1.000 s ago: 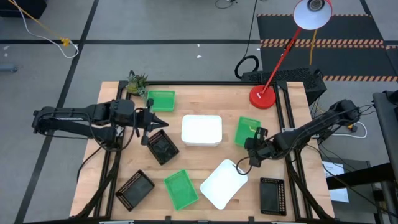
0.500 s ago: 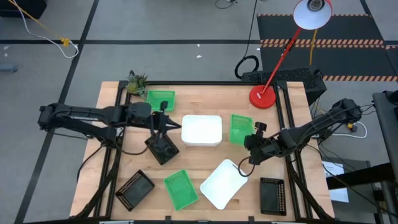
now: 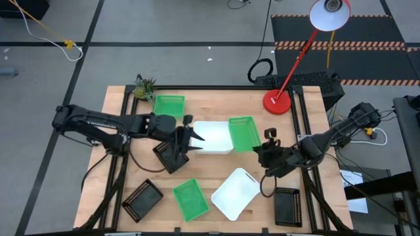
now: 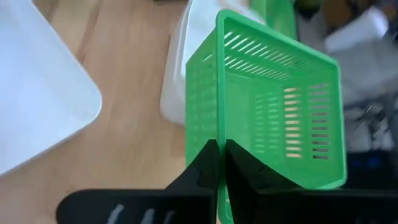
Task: Stack baskets by color
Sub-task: Stack the middle right green bin on top of the top green bin
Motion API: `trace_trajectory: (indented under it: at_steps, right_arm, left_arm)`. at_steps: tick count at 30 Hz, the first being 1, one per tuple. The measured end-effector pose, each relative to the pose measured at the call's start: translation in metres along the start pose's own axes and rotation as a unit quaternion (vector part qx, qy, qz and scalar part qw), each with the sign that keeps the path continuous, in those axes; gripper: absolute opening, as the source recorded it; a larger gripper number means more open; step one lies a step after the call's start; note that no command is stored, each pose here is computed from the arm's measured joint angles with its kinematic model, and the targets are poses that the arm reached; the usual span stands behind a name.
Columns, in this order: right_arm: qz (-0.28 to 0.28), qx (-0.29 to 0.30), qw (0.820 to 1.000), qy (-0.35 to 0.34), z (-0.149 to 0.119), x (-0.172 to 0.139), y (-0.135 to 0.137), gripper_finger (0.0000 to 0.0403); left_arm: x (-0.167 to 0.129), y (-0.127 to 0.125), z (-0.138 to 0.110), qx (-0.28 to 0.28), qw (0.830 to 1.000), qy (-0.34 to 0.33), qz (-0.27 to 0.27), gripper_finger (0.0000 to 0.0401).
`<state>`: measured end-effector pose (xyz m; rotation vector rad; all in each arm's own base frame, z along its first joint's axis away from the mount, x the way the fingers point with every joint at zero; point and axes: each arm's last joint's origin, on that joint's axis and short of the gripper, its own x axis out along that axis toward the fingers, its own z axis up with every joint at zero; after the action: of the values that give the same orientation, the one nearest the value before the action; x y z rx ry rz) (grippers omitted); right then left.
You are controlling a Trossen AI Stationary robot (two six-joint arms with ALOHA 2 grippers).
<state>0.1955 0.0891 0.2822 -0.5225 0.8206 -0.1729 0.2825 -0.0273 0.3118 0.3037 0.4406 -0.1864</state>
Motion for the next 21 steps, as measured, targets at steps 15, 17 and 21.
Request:
trace_trajectory:
  at_steps: [15, 17, 21]
  right_arm:
    - [0.03, -0.075, 0.993, -0.082, 0.02, 0.006, 0.007, 0.0004]
    - [0.035, -0.095, 0.991, -0.091, 0.024, 0.009, 0.01, 0.0004]
    - [0.039, -0.117, 0.988, -0.093, 0.028, 0.018, 0.015, 0.0004]
  left_arm:
    - [0.047, -0.036, 0.028, 0.127, 0.989, 0.078, -0.008, 0.0152]
    - [0.05, -0.04, 0.032, 0.155, 0.985, 0.079, -0.007, 0.0152]
    - [0.05, -0.051, 0.044, 0.224, 0.972, 0.076, 0.002, 0.0152]
